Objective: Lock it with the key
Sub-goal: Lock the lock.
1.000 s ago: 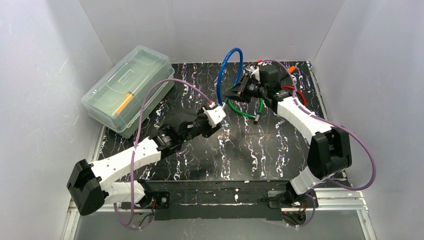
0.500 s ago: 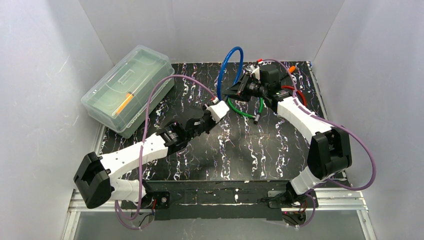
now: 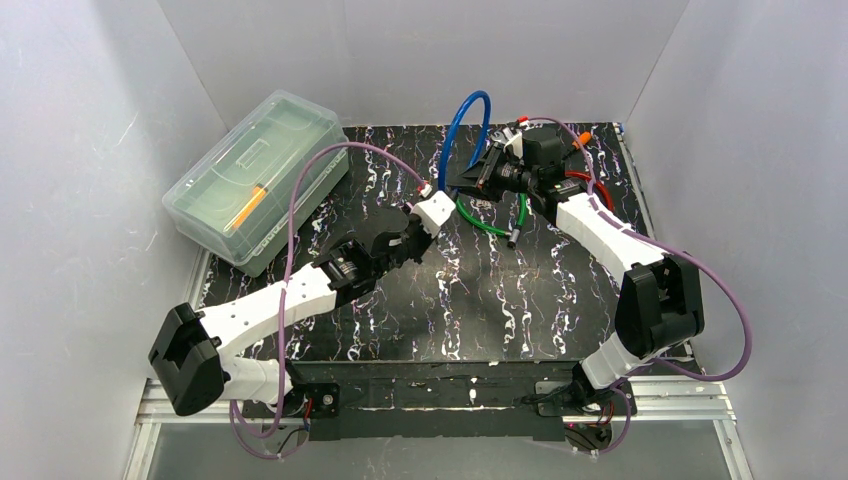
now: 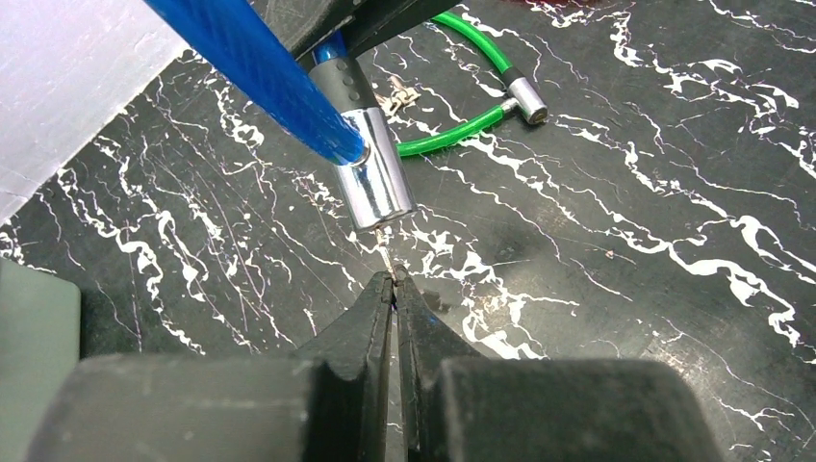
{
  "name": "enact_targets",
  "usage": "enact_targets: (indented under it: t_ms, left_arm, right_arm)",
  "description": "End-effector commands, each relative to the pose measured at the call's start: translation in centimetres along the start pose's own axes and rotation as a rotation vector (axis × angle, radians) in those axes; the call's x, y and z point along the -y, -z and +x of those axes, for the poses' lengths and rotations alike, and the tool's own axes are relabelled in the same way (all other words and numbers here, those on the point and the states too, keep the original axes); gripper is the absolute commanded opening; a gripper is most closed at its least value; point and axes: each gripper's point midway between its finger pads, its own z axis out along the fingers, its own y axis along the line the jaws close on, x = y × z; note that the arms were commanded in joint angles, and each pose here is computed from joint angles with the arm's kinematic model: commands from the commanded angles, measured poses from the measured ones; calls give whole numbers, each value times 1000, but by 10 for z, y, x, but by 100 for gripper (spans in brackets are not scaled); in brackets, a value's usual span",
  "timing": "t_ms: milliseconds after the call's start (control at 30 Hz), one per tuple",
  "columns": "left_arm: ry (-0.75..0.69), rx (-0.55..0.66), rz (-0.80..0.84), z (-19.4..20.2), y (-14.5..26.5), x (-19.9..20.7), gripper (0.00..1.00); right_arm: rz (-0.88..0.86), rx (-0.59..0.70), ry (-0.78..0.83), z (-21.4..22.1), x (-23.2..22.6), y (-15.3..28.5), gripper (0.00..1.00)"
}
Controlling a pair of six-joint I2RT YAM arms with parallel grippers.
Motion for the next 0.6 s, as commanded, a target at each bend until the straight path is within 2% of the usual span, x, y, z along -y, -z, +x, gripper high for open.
enact_targets:
  t_ms: [0, 167, 567]
  left_arm:
    - [73, 40, -10, -21, 1, -5, 0]
    - [147, 27, 21, -20, 3, -3, 1]
    - [205, 4, 32, -17, 1, -3, 29]
  right_arm:
    - [-119, 31, 61, -6, -38, 14, 1]
    - [-120, 33, 58, -6, -38, 15, 1]
    - [-126, 31, 58, -5, -38, 16, 1]
